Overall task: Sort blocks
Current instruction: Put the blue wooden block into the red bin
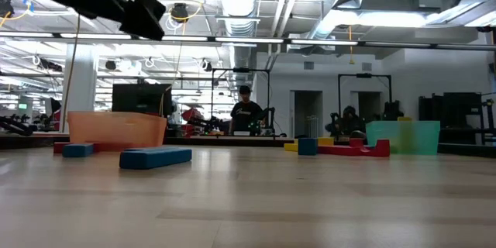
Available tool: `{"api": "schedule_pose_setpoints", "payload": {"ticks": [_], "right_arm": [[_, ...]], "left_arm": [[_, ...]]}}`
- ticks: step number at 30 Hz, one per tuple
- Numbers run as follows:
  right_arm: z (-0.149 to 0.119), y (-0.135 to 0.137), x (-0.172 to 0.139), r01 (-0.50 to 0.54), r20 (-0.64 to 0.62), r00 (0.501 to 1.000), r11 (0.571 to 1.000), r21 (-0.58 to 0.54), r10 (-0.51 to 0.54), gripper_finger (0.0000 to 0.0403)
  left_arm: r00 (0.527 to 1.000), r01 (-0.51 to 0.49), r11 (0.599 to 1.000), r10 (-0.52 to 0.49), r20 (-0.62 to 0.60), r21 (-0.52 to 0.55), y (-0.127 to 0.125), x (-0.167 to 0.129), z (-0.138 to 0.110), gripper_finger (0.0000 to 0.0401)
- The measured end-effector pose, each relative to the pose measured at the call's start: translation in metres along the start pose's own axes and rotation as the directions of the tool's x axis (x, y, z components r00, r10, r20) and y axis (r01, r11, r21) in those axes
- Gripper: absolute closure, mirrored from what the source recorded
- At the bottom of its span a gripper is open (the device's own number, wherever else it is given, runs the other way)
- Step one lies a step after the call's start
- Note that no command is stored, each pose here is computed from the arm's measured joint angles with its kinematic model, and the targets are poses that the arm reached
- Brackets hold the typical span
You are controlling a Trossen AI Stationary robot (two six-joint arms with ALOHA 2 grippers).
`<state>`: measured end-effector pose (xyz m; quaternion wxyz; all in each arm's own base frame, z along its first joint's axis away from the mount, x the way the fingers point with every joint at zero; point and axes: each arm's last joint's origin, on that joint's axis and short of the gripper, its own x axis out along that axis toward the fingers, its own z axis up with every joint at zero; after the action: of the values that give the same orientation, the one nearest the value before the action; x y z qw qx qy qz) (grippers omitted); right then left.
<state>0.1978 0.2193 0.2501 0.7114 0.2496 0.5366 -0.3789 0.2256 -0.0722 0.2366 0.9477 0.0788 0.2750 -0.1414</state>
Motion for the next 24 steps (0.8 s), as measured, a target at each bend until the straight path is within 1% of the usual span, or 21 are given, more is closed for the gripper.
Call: {"api": "schedule_pose_setpoints", "payload": {"ticks": [4,7,9,11,14,19,24], "right_arm": [[-0.002,0.002,0.010,-0.012,-0.023,1.000,0.986,0.164,0.016,0.0175],[0.001,0.004,0.019,0.015,-0.099,0.995,0.977,0.214,0.006,0.0175],[0.004,0.003,0.026,0.039,-0.123,0.992,0.970,0.240,-0.009,0.0175],[0.007,0.002,0.033,0.073,-0.138,0.990,0.949,0.307,-0.031,0.0175],[0.014,-0.001,0.042,0.132,-0.179,0.981,0.930,0.343,-0.073,0.0175],[0.026,-0.006,0.058,0.209,-0.218,0.967,0.892,0.401,-0.129,0.0175],[0.039,-0.010,0.074,0.241,-0.239,0.960,0.857,0.456,-0.143,0.0175]], "left_arm": [[1.000,0.010,0.999,-0.010,-0.008,0.032,-0.004,0.014,-0.003,0.0136],[1.000,0.014,0.998,-0.015,0.023,0.054,-0.006,0.022,-0.001,0.0136],[0.999,0.017,0.997,-0.021,0.045,0.074,-0.008,0.028,0.001,0.0136],[0.997,0.020,0.995,-0.026,0.067,0.100,-0.010,0.033,0.002,0.0136],[0.995,0.029,0.990,-0.041,0.087,0.140,-0.014,0.039,0.002,0.0136],[0.995,0.054,0.979,-0.070,0.078,0.199,-0.020,0.046,0.000,0.0136],[0.993,0.077,0.963,-0.097,0.068,0.258,-0.027,0.049,-0.002,0.0136]]}}
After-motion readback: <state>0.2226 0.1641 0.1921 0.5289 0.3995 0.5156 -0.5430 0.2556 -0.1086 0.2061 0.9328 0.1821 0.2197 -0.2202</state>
